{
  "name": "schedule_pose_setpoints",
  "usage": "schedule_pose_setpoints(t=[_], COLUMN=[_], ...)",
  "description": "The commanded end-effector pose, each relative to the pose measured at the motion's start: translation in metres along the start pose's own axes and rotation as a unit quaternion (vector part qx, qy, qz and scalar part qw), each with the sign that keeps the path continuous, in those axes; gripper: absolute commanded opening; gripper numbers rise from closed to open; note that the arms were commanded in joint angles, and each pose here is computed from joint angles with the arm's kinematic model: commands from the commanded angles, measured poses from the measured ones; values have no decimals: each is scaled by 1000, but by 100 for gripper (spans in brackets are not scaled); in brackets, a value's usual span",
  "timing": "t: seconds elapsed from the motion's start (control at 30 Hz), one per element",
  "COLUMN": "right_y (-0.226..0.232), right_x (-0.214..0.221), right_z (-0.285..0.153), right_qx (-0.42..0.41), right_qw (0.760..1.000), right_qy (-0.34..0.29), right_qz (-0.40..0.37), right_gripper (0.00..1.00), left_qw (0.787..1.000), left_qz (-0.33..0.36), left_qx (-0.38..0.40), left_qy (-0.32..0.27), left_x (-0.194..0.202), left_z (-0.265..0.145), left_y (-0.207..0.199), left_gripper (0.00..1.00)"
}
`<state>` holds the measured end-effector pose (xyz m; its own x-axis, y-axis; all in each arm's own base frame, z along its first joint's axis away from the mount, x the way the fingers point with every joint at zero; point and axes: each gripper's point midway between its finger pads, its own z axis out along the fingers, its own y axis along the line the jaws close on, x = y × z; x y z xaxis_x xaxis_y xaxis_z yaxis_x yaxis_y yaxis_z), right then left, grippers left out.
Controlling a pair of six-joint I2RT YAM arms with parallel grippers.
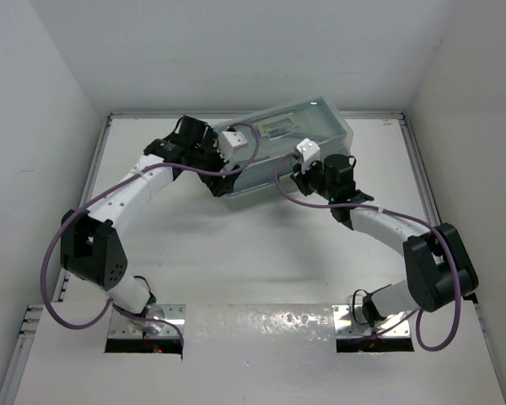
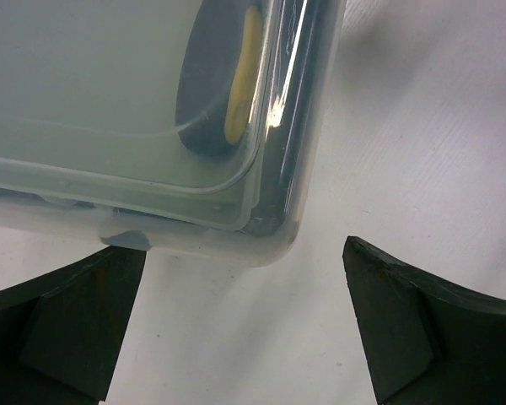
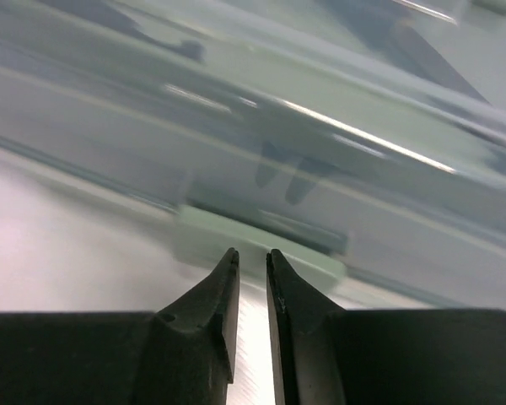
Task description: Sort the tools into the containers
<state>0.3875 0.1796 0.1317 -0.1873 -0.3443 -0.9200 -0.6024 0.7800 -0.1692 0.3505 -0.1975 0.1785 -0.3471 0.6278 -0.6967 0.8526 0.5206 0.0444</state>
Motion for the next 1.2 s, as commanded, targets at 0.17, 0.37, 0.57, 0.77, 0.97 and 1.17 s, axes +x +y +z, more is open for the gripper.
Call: schedule_pose_setpoints(t=[0.17,0.37,0.57,0.77,0.97,1.17], right_y=[10,13,17,18,18,25], right_x=[-35,-20,-2,-6,-18,6], right_z=[17,17,9,5,1,-4], right_qx=[-22,-25,-24,-22,-29,-37], right_qw=[996,997,998,998,997,998], right_qy=[-62,-41,-25,-35,-43,-17], right_qz=[61,60,57,54,53,42], right_gripper=[15,12,8,7,7,5], left_qw=[997,997,997,997,997,997], left_qz=[41,46,43,41,41,41], left_qx=[17,16,17,18,19,19], left_qy=[-62,-64,-64,-64,-63,-65], left_x=[-31,-30,-30,-31,-30,-31], left_z=[-2,-3,-2,-2,-2,-3], left_y=[-7,-8,-8,-8,-8,-8], left_gripper=[100,100,100,100,100,100])
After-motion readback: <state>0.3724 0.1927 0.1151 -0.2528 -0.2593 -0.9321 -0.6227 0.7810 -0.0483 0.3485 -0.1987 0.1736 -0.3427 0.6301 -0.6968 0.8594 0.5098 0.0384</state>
